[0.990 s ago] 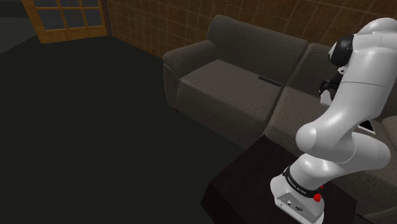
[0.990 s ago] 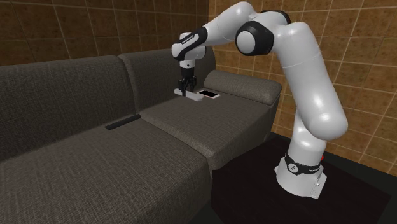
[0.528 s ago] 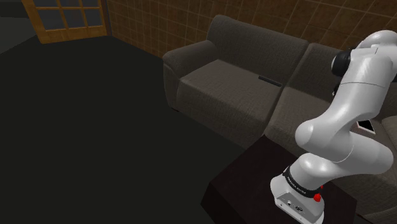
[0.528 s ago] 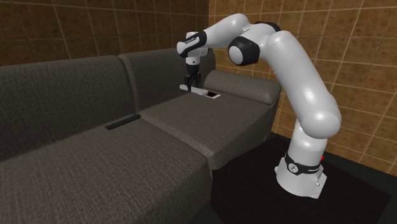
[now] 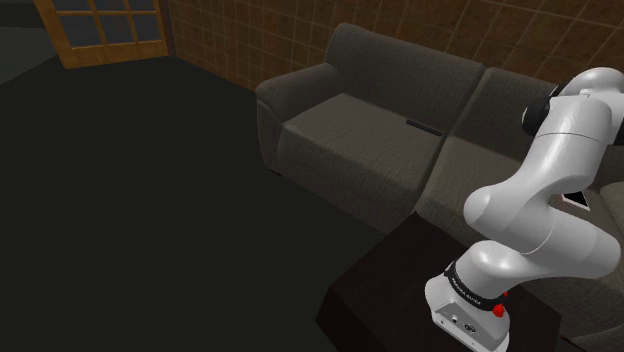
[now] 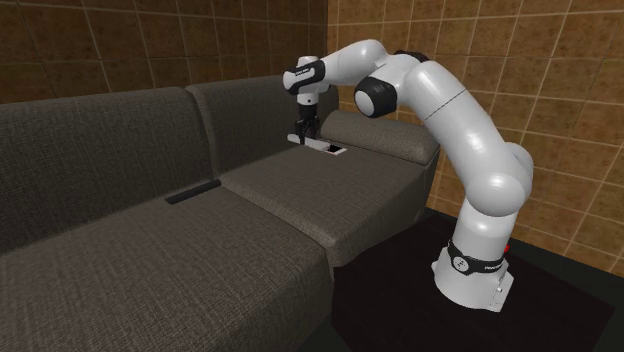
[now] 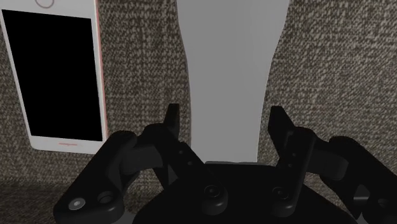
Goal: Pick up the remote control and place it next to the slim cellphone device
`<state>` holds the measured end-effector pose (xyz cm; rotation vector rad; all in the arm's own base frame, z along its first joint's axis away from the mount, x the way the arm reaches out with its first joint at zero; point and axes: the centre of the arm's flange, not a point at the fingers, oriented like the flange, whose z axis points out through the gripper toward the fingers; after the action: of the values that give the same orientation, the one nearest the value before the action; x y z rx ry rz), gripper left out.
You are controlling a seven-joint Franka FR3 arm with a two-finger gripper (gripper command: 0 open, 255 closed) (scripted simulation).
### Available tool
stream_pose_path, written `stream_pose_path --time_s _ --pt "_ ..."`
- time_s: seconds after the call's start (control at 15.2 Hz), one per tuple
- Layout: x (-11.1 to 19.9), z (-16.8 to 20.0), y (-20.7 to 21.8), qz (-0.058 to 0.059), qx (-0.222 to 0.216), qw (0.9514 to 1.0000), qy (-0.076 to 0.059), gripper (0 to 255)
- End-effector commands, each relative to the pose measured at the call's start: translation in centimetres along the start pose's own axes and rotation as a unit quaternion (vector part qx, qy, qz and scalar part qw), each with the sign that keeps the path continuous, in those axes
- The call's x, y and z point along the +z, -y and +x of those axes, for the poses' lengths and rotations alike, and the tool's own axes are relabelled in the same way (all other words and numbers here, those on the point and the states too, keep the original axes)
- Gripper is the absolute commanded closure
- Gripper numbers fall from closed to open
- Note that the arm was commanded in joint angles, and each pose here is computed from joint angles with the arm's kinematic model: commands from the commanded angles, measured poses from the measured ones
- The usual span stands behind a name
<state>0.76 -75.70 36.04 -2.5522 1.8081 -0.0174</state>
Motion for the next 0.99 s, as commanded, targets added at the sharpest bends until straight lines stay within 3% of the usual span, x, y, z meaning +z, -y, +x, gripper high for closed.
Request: stream_pose_path --time_s 0.0,0.59,0.92 --pt "1.0 0.0 -0.1 0.0 0.0 1.0 0.0 255" --pt "5.8 0.0 -0.1 0.0 0.0 1.0 0.0 255" --pt "5.8 0.0 -0.1 0.0 0.0 1.0 0.0 255"
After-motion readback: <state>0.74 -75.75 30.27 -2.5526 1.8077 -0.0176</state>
